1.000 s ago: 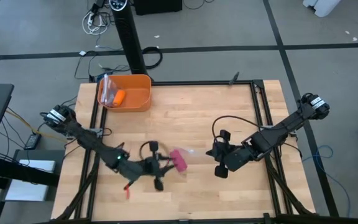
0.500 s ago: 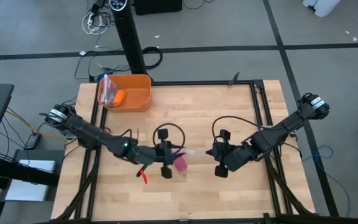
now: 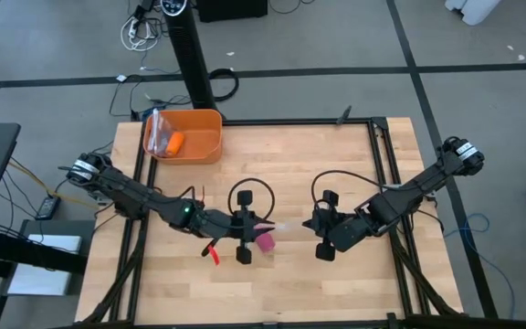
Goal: Roll bandage
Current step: Open the transparent zip bag
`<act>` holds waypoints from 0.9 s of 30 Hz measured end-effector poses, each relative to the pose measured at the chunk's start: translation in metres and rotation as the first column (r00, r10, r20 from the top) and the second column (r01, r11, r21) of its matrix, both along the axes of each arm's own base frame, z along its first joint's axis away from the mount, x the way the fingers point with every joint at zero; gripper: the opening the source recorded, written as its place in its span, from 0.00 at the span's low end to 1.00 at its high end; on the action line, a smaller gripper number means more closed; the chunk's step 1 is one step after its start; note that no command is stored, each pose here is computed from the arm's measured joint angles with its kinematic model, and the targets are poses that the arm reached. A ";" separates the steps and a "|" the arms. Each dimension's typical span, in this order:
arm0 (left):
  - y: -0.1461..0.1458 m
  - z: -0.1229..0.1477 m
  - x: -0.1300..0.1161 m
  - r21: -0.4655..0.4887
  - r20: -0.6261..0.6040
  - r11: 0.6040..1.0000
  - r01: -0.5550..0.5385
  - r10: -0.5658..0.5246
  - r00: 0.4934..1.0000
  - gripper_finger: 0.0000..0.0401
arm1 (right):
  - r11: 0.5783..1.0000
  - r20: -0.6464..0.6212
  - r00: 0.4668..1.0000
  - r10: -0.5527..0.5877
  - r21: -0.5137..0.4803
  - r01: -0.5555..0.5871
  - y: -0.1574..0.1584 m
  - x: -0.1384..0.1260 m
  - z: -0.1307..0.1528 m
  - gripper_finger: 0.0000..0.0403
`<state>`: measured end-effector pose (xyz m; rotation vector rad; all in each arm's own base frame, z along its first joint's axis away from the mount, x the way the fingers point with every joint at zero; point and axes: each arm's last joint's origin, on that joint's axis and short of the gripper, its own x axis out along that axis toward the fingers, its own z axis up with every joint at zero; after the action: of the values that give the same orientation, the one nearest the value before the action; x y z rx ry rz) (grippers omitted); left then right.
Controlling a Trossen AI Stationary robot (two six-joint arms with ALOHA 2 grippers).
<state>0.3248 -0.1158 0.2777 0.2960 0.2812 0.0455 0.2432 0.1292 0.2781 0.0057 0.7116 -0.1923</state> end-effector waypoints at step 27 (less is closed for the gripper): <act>0.002 -0.019 0.011 0.000 -0.060 1.000 0.020 -0.020 0.998 0.13 | 1.000 0.019 1.000 0.023 -0.001 -0.023 0.001 0.002 0.002 0.00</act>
<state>0.3353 -0.1141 0.2585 0.3016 0.3379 0.0171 0.2451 0.1305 0.2798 -0.0015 0.6919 -0.1708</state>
